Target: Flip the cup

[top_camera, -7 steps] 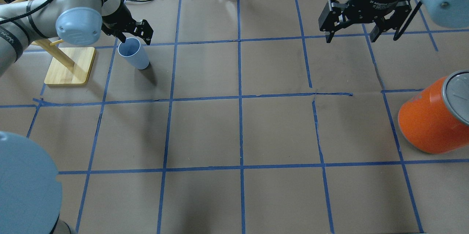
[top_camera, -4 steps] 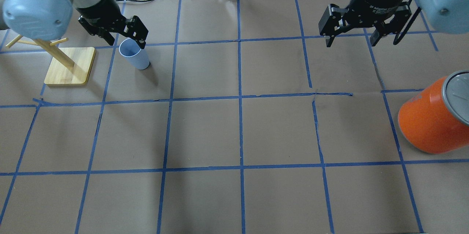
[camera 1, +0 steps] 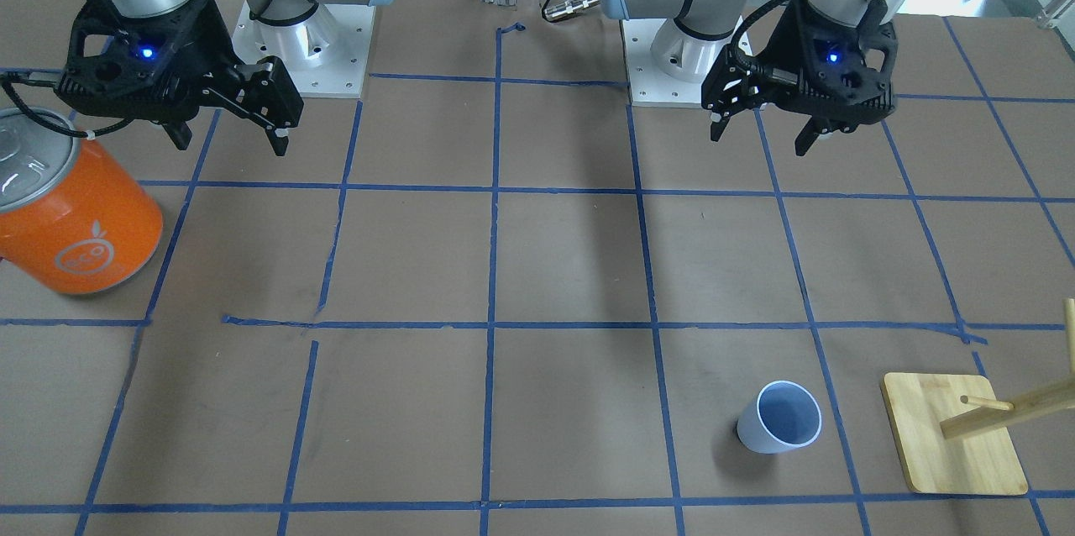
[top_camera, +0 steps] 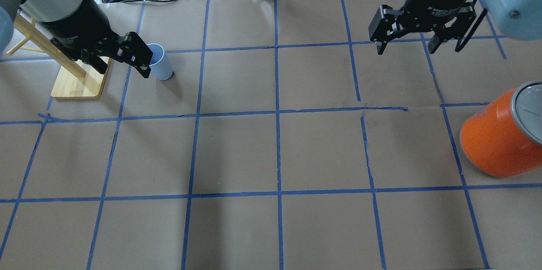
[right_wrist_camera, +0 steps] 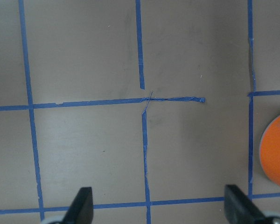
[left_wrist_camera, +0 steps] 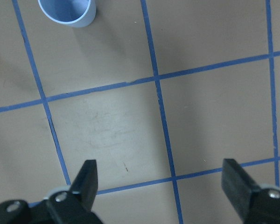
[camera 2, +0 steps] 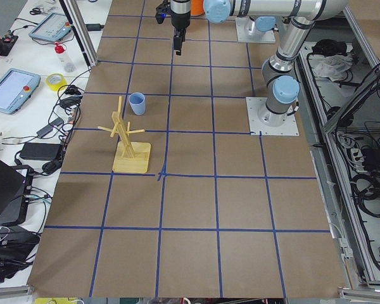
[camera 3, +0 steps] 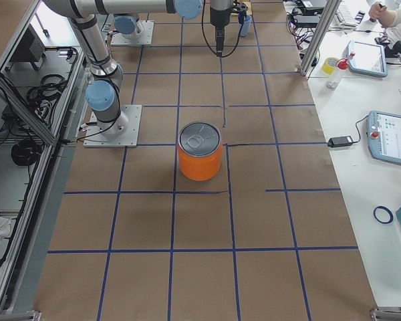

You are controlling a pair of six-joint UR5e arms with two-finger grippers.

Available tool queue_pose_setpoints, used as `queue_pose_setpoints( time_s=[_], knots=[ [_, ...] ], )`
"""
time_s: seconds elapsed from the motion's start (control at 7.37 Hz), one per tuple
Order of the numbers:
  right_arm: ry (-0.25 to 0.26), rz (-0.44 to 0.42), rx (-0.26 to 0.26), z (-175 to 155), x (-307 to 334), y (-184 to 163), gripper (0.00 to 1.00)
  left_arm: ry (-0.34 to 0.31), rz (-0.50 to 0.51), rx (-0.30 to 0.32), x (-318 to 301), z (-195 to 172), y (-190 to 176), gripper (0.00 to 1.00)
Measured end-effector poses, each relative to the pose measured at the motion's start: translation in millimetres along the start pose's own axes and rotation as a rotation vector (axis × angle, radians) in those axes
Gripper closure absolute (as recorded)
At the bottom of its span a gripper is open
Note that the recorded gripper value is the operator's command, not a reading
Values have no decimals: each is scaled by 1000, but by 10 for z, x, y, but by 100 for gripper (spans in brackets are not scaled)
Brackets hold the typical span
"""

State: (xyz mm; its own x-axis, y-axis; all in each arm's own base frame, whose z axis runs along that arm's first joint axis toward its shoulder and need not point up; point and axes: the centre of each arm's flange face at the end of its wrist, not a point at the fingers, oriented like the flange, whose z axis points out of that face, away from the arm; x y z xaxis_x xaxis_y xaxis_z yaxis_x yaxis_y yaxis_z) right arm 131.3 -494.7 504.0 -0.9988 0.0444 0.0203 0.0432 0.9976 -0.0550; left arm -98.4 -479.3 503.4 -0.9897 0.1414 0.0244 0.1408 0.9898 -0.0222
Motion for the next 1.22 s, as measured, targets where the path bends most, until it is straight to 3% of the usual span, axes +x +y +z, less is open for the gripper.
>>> queue_pose_setpoints(
  time_s=[0.27, 0.54, 1.22],
  knots=[
    [-1, 0, 0, -1, -1, 1, 0, -17, -79, 15, 86, -114, -99, 4],
    [-1, 0, 0, -2, -1, 1, 0, -64, -74, 31, 461, -185, -208, 4],
    [0, 0, 0, -2, 0, 1, 0, -15, -115, 102, 657, -252, -279, 0]
  ],
)
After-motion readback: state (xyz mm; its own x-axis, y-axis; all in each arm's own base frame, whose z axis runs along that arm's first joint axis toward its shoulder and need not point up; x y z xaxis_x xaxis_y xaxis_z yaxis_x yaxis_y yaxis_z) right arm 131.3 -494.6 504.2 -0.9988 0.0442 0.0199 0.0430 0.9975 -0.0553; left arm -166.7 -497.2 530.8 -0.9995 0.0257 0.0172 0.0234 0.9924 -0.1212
